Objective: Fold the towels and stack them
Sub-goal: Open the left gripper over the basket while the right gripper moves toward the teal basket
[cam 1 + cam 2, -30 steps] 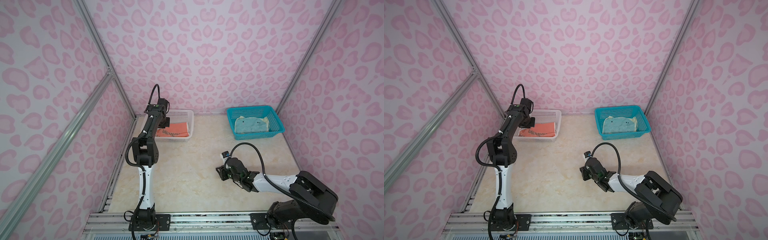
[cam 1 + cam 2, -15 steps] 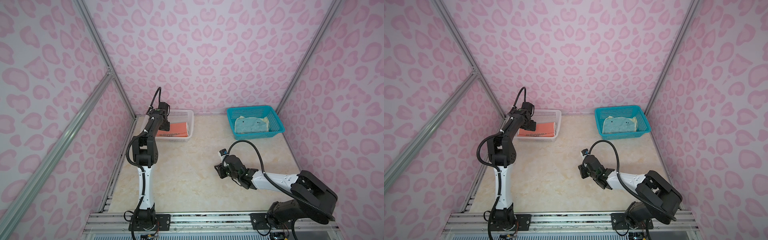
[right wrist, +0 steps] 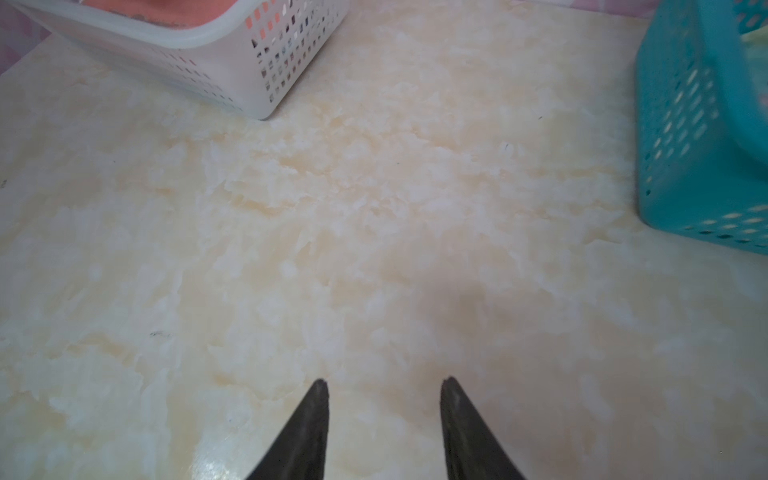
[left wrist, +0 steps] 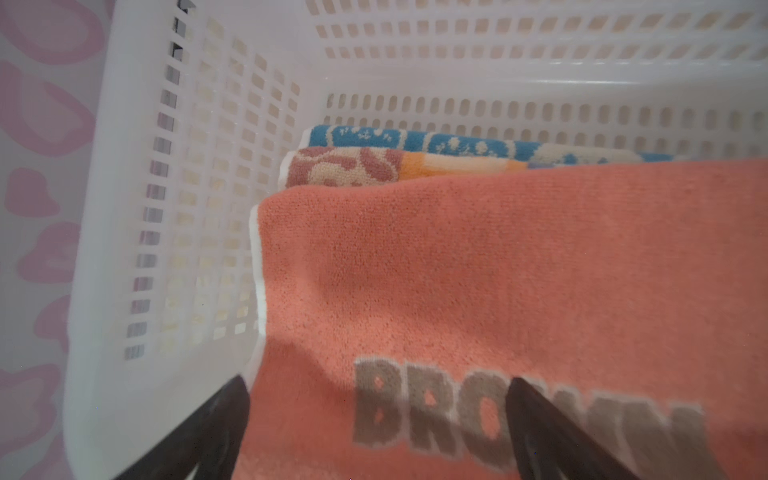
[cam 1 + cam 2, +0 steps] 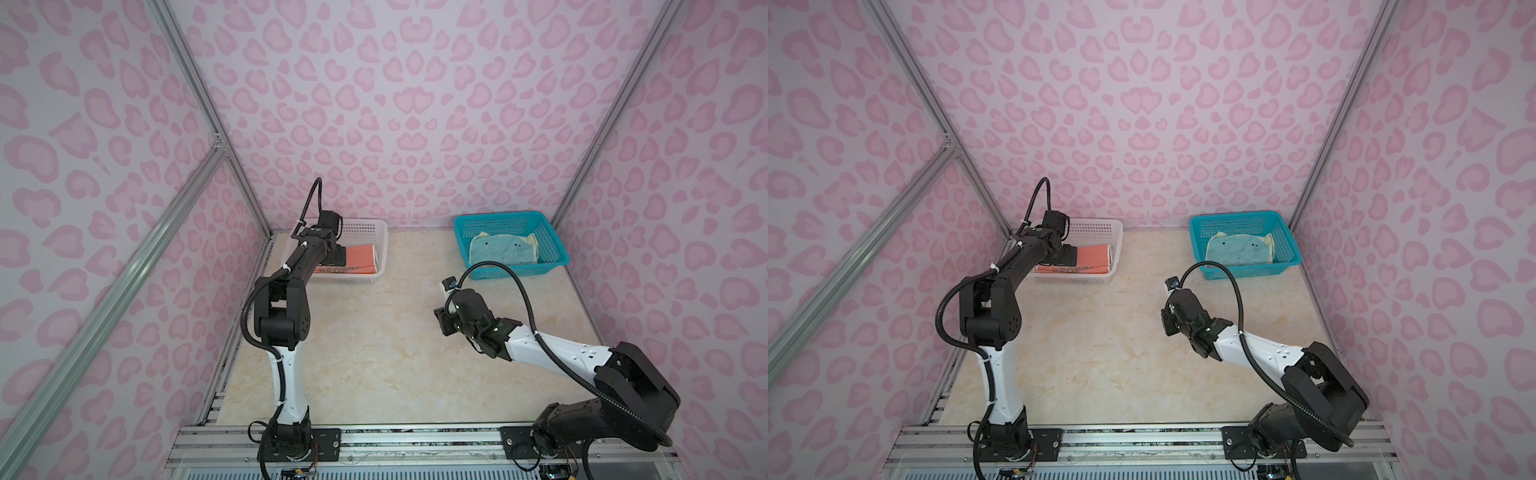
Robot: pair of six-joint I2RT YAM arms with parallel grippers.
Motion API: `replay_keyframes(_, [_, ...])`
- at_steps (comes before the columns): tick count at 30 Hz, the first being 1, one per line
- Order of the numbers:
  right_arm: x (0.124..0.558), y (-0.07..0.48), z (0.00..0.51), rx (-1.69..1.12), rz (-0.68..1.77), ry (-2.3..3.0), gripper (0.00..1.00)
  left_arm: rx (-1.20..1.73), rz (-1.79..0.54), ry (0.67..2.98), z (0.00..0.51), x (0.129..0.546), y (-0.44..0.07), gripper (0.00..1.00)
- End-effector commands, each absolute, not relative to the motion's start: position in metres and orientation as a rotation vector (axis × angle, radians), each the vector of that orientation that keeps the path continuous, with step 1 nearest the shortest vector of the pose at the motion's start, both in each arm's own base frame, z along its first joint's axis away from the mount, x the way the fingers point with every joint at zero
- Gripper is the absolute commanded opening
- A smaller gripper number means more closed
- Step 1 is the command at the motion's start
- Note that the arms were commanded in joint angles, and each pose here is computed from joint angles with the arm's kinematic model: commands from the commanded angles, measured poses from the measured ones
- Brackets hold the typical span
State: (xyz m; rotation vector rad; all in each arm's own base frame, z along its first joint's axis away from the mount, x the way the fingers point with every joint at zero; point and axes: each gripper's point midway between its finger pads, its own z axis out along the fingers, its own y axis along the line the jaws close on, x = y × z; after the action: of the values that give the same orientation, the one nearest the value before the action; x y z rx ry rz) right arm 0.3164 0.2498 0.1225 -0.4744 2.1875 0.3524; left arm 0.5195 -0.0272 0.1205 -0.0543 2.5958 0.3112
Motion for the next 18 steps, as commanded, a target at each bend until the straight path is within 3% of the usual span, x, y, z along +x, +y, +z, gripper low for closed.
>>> replay_keyframes(1, [0.324,0.244,0.132,-0.480,0.327,2.176,0.45,-0.145,0.162,2.273,0.256,0.507,-0.032,0.98])
replay_keyframes(10, [0.366,0.215,0.169,-0.401,0.225,2.144,0.50,-0.157,0.047,2.242,0.262,0.480,-0.050,0.98])
replay_keyframes(18, [0.432,0.149,0.196,-0.199,0.104,2.143,0.68,-0.029,-0.302,2.131,0.255,0.430,-0.128,0.98])
